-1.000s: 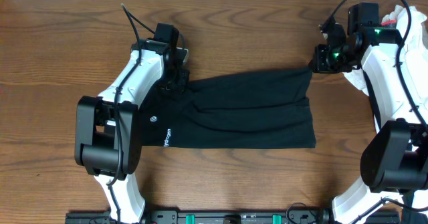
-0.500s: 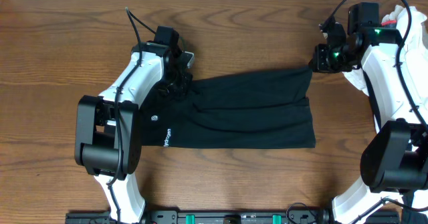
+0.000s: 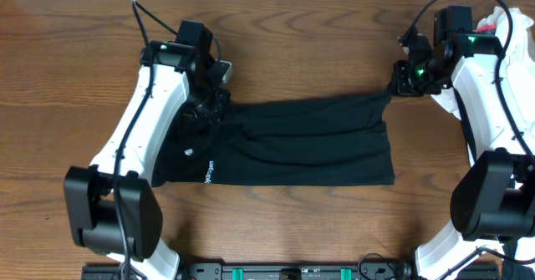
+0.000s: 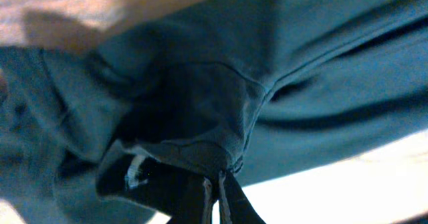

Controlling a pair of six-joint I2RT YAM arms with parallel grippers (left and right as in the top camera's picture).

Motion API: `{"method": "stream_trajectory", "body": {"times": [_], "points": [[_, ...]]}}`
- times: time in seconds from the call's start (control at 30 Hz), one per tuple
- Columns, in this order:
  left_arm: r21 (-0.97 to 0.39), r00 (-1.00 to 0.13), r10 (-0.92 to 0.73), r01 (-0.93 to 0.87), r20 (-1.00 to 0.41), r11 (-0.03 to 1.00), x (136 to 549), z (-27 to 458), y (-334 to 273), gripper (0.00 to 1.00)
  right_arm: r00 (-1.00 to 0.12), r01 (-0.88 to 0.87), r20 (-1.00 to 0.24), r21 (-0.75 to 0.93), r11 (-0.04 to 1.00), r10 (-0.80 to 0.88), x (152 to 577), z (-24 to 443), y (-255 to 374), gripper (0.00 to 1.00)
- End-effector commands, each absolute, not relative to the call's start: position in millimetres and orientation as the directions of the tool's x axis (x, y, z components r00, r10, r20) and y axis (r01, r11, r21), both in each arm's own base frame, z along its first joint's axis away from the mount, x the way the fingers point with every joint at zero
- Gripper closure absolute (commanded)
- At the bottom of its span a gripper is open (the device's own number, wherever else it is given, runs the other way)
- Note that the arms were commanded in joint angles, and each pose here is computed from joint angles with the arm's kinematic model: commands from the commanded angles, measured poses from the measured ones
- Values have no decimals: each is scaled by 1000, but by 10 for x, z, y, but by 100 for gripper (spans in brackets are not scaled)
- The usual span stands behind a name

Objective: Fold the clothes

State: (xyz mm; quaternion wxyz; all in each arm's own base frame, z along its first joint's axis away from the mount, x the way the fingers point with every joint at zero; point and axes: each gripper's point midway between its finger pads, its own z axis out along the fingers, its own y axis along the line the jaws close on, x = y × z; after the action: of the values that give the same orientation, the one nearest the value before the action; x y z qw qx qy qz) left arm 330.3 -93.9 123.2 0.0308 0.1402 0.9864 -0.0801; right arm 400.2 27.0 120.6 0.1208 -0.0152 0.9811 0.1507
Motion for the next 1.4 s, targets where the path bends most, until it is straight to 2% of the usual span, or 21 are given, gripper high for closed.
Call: {"method": "stream_trajectory", "body": {"times": [0.0, 0.43, 0.63, 0.8, 1.0, 1.1, 1.2, 1.37], "points": [[-132, -968, 246, 250, -50, 959, 3227, 1280, -874, 94, -975, -77, -220, 251, 965, -21, 3939, 1174, 189, 99], [-139, -958, 233, 211, 168, 968, 2708, 1315, -769, 94, -999, -39, -4, 234, 972, -39, 3414, 1109, 156, 96], [-140, -953, 232, 207, 196, 968, 2641, 1328, -755, 94, -994, -19, 104, 199, 980, -40, 3158, 1112, 98, 96], [-140, -951, 232, 207, 203, 968, 2624, 1332, -753, 93, -987, -11, 153, 194, 981, -41, 3040, 1125, 89, 89], [-140, -950, 232, 206, 210, 969, 2608, 1335, -750, 94, -979, -6, 200, 156, 988, -37, 2931, 1133, 26, 88], [-140, -950, 232, 206, 210, 969, 2607, 1336, -749, 94, -981, 19, 194, 153, 988, -11, 2955, 1129, 28, 78], [-140, -950, 232, 206, 210, 969, 2608, 1335, -750, 94, -987, 30, 158, 233, 972, -8, 3045, 1139, 178, 70], [-140, -950, 232, 206, 210, 969, 2608, 1335, -750, 93, -991, -27, 120, 303, 953, -66, 3103, 1092, 446, 64]]}}
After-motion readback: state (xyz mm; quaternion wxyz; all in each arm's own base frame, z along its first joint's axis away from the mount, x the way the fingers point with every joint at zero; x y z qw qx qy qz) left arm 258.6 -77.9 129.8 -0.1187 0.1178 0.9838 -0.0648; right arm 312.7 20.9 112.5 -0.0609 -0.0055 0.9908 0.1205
